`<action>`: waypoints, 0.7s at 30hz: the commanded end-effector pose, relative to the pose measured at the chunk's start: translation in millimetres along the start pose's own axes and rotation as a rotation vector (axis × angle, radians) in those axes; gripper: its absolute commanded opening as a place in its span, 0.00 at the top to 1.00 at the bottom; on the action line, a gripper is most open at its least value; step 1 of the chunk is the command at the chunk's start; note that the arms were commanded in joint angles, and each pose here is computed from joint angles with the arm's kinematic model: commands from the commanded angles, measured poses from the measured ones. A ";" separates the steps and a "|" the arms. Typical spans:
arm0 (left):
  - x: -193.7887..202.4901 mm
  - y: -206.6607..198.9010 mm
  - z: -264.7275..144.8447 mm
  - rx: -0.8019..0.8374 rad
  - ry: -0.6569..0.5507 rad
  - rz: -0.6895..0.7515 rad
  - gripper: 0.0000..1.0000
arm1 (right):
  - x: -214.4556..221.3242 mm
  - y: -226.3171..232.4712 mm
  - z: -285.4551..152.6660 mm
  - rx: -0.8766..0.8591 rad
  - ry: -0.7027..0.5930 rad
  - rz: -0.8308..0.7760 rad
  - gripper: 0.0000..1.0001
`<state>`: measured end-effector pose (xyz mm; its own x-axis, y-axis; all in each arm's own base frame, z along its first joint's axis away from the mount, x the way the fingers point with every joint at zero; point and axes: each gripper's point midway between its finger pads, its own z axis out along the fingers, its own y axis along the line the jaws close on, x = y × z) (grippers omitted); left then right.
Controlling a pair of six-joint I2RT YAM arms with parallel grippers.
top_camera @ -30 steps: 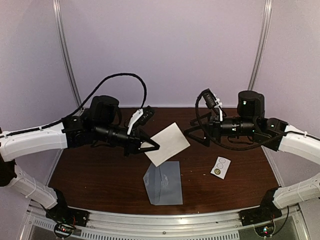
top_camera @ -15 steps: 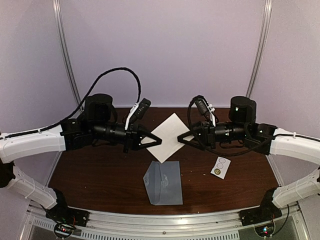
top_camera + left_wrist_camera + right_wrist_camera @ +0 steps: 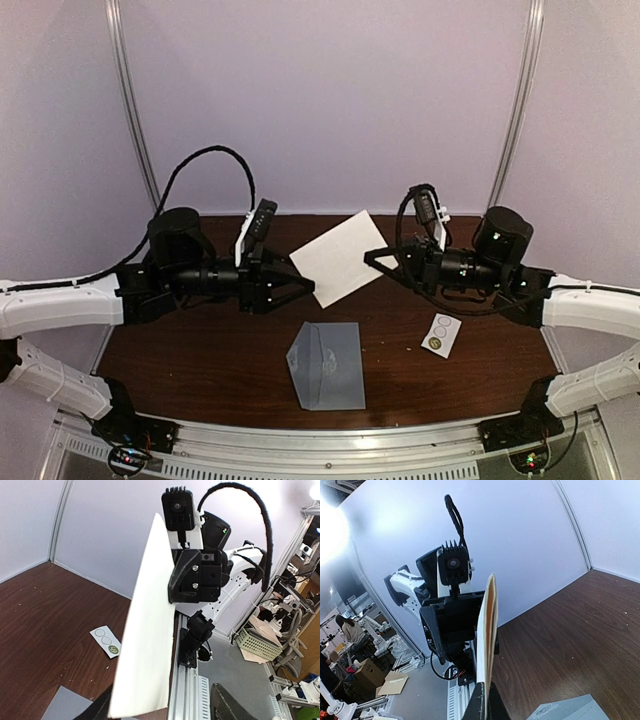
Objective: Place the letter into the envelope and seal it
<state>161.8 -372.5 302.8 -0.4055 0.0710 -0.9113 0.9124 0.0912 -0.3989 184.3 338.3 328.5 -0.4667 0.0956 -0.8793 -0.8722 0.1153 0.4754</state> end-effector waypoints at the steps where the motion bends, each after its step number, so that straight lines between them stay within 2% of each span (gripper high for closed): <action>1: -34.9 -10.9 -8.3 0.042 -0.205 -0.007 0.39 | -36.2 18.8 -8.6 -0.059 -0.184 -0.023 1.00; 5: -37.2 -10.5 -8.3 0.065 -0.252 -0.036 0.41 | -39.3 21.5 -9.3 -0.083 -0.212 -0.021 1.00; 7: -37.8 -9.2 -7.3 0.068 -0.264 -0.050 0.45 | -38.8 21.6 -8.9 -0.088 -0.216 -0.016 1.00; 17: -34.4 0.2 -1.4 0.086 -0.310 -0.131 0.77 | -28.3 11.4 -7.9 -0.055 -0.199 -0.003 1.00; 21: -31.4 -0.2 1.7 0.111 -0.306 -0.151 0.98 | -26.2 7.7 -7.7 -0.030 -0.185 -0.009 1.00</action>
<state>177.7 -376.6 320.1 -0.5178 -0.1915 -0.8338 0.8470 0.0226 -0.5312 187.0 330.2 354.7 -0.4406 0.2666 -0.8572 -0.8791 0.0651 0.4721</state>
